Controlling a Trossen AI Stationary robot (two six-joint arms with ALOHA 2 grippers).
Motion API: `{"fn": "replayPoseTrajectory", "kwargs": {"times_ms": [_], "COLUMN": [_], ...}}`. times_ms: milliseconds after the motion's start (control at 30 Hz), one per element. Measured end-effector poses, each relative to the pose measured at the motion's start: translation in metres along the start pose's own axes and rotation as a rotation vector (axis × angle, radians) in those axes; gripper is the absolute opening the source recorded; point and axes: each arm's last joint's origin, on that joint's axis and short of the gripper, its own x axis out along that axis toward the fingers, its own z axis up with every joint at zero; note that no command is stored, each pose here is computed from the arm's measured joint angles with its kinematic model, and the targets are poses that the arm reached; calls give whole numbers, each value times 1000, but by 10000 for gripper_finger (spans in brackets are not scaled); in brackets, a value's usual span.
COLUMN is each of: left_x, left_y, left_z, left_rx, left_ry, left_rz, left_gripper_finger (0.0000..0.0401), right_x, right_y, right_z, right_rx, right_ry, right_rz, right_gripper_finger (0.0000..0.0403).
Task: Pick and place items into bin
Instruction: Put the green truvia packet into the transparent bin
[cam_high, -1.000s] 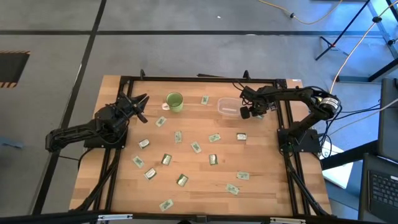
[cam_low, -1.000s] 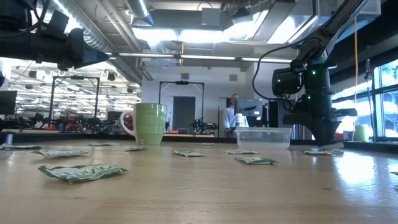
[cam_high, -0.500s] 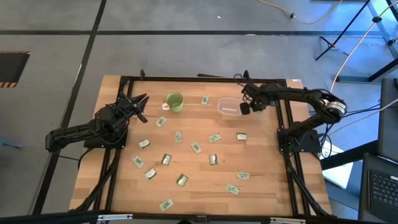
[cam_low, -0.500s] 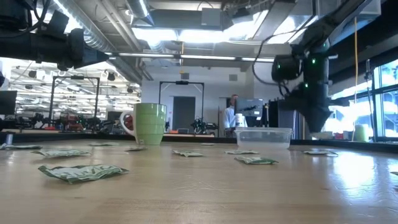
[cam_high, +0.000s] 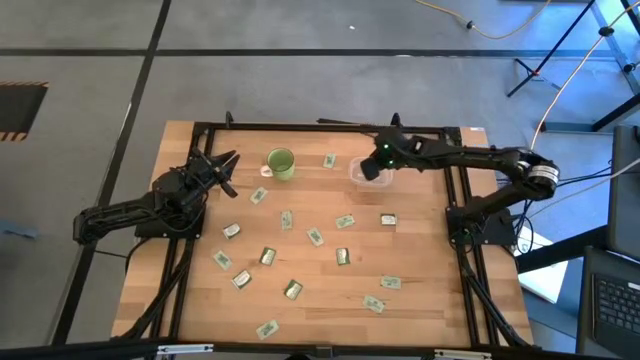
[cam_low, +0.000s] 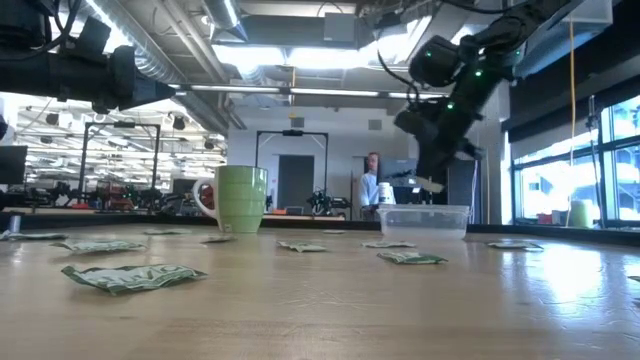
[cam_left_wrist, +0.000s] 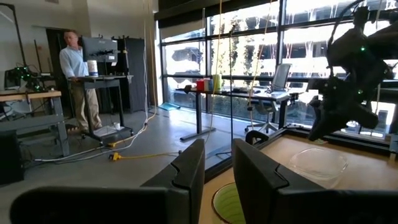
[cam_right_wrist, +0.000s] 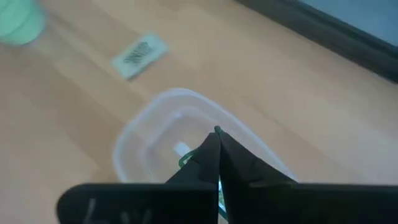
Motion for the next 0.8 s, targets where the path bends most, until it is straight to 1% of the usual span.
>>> {"fn": "replayPoseTrajectory", "kwargs": {"times_ms": [167, 300, 533, 667, 800], "left_x": [0, 0, 0, 0, 0], "left_y": [0, 0, 0, 0, 0], "left_z": [0, 0, 0, 0, 0], "left_rx": [0, 0, 0, 0, 0], "left_ry": [0, 0, -1, -1, 0], "left_rz": [1, 1, 1, 2, 2], "left_gripper_finger": [77, 77, 77, 77, 77], "right_x": [21, 33, 38, 38, 38], "right_y": [10, 14, 14, 14, 14], "right_z": [-10, -18, -21, -21, -21], "right_rx": [-66, -93, -121, -127, -141], "right_ry": [57, 97, 112, 110, 110], "right_rz": [-5, -21, -37, -35, -35], "right_gripper_finger": [4, 4, 9, 36, 83]}}
